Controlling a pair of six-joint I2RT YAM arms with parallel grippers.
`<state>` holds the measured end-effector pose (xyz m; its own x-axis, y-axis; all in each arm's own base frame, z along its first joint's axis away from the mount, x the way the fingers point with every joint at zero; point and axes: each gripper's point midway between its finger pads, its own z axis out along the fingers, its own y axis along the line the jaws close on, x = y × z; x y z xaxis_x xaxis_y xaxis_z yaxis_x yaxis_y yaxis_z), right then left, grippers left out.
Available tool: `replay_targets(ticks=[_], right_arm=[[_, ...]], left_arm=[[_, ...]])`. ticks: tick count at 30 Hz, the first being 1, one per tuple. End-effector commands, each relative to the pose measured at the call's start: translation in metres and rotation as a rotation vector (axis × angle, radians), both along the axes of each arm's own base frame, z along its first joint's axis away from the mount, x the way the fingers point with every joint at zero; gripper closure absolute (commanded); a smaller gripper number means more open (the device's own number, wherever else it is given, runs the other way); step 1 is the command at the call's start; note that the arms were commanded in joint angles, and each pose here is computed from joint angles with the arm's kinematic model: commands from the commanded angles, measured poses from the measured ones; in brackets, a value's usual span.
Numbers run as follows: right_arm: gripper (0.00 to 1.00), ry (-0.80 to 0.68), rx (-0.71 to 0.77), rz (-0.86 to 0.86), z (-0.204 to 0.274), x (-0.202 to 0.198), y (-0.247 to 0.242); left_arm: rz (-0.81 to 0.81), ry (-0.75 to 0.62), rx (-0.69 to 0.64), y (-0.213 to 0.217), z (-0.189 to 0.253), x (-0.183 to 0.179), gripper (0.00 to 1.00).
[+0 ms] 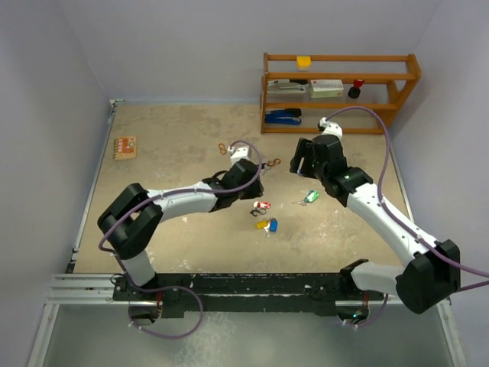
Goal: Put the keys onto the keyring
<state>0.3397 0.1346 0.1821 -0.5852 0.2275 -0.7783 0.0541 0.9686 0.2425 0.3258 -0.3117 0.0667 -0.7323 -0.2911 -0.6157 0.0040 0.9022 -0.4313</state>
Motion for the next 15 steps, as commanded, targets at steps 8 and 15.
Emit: replay_targets(ticks=[8,15], right_arm=[[0.27,-0.079,0.005,-0.055,0.028,-0.006,-0.015],[0.25,-0.076,0.001,-0.060,0.028,-0.008,-0.017]], left_arm=[[-0.352,-0.134,0.048,-0.064,0.023,-0.030,0.58],[-0.399,-0.105,0.035,-0.077,0.013,-0.042,0.58]])
